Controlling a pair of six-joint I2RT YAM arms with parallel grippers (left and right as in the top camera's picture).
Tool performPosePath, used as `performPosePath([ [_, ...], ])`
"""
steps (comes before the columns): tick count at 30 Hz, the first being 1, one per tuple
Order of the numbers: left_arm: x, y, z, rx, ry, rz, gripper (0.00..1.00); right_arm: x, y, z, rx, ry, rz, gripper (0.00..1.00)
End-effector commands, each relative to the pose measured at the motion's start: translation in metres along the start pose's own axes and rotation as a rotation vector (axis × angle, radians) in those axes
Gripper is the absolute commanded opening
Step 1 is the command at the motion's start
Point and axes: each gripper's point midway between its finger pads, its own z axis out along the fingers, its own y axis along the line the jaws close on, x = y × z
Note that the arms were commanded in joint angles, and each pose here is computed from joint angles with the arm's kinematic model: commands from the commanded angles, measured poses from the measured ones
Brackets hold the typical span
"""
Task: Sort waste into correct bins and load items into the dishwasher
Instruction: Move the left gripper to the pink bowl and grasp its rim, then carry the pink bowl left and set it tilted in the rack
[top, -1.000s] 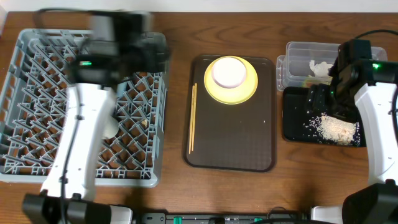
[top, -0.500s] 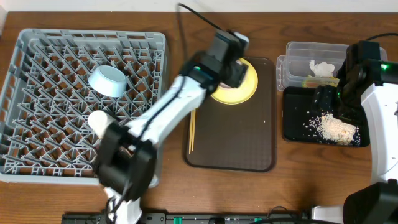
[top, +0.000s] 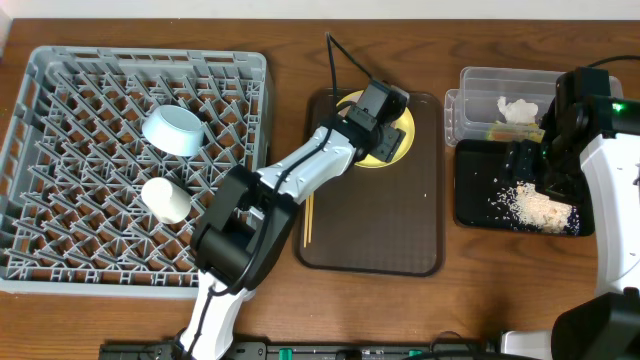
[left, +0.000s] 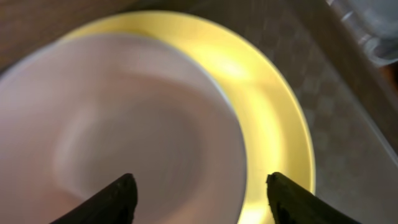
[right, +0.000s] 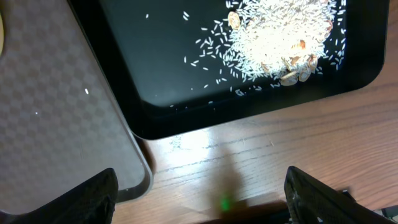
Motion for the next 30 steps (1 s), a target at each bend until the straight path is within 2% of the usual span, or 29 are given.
performPosePath([
  [1,0.012,0.004,0.013,-0.015,0.031,0.007,0.61,-0.002,-0.003,-0.003,0.005,-0.009,0.0,0.83],
  [7,0.015,0.006,0.013,-0.024,0.045,0.007,0.23,0.0,-0.003,-0.003,0.007,0.001,-0.013,0.83],
  [9,0.017,0.006,0.013,-0.024,0.05,0.007,0.12,0.001,-0.003,-0.003,0.008,0.003,-0.015,0.83],
  [11,0.015,0.006,0.01,-0.023,0.048,0.007,0.08,0.001,-0.003,-0.003,0.008,0.003,-0.015,0.83],
  [17,-0.013,0.002,-0.024,-0.014,-0.024,0.007,0.06,0.001,-0.003,-0.003,0.008,0.003,-0.025,0.83],
  [25,-0.063,0.024,-0.124,-0.015,-0.18,-0.042,0.06,0.001,-0.003,-0.003,0.008,0.002,-0.026,0.83],
  [30,-0.072,0.057,-0.177,0.117,-0.235,-0.124,0.06,0.0,-0.003,-0.003,0.008,0.001,-0.035,0.83],
])
